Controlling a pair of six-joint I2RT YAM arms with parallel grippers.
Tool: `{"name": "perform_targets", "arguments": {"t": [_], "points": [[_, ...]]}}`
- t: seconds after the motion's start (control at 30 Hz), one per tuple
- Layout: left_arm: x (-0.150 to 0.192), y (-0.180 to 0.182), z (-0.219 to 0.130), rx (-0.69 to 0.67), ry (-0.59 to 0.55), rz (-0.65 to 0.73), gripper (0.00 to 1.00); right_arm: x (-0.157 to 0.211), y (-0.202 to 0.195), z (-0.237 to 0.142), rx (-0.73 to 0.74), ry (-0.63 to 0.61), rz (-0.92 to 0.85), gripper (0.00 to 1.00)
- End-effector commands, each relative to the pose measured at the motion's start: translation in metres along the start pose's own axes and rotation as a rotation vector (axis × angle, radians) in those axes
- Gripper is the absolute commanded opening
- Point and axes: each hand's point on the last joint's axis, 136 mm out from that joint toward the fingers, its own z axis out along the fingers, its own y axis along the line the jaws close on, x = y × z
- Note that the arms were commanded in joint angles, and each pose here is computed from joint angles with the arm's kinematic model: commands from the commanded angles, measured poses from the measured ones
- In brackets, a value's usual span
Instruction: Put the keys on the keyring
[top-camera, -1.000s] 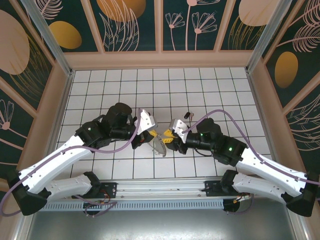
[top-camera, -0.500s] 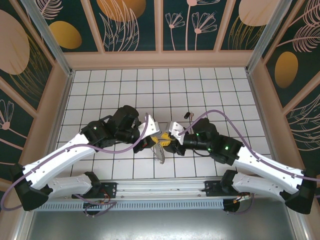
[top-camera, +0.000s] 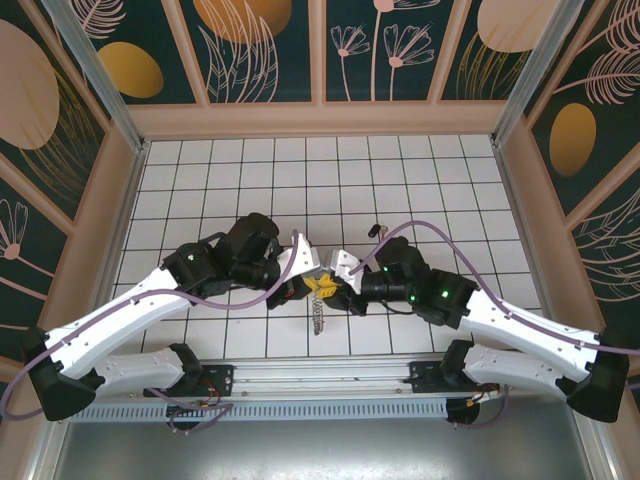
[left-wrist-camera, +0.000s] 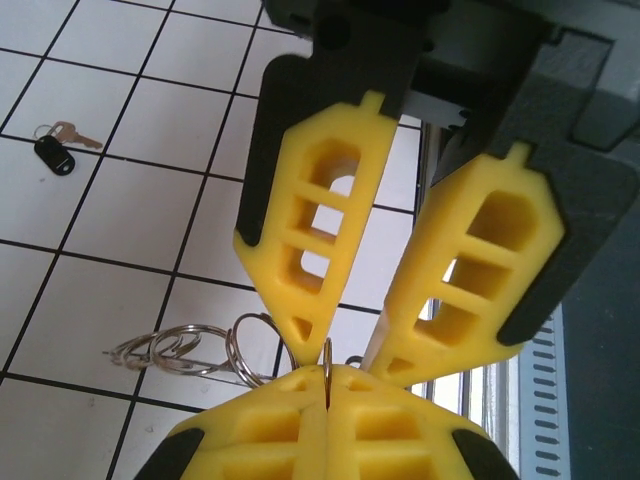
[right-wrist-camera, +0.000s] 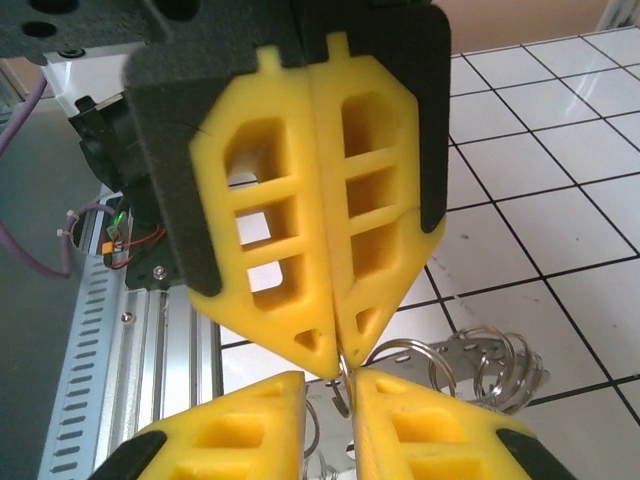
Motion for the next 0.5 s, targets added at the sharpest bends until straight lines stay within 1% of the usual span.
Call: {"name": "perform_targets", "arguments": {"t": [0.0, 0.1, 0.17, 0.3, 0.4, 0.47], "points": [[-0.018, -0.010, -0.012, 0.024, -0.063, 0.050, 0.00, -0.019, 0.006, -0.002, -0.026, -0.042, -0.034, 0.18], [-0.019, -0.011, -0.013, 0.030, -0.068, 0.054, 0.00, -0.020, 0.005, -0.002, -0.022, -0.047, -0.036, 0.19], [-0.019, -0.012, -0.012, 0.035, -0.069, 0.056, 0.00, -0.022, 0.004, -0.002, -0.020, -0.055, -0.039, 0.17], [-0.018, -0.014, -0.011, 0.041, -0.067, 0.056, 0.00, -0.027, 0.003, -0.004, -0.005, -0.077, -0.044, 0.00], [-0.019, -0.015, -0.011, 0.047, -0.074, 0.057, 0.00, -0.030, 0.000, -0.007, 0.018, -0.100, -0.049, 0.00], [-0.023, -0.018, -0.015, 0.052, -0.102, 0.059, 0.00, -0.031, -0.001, -0.010, 0.033, -0.123, -0.053, 0.00]]}}
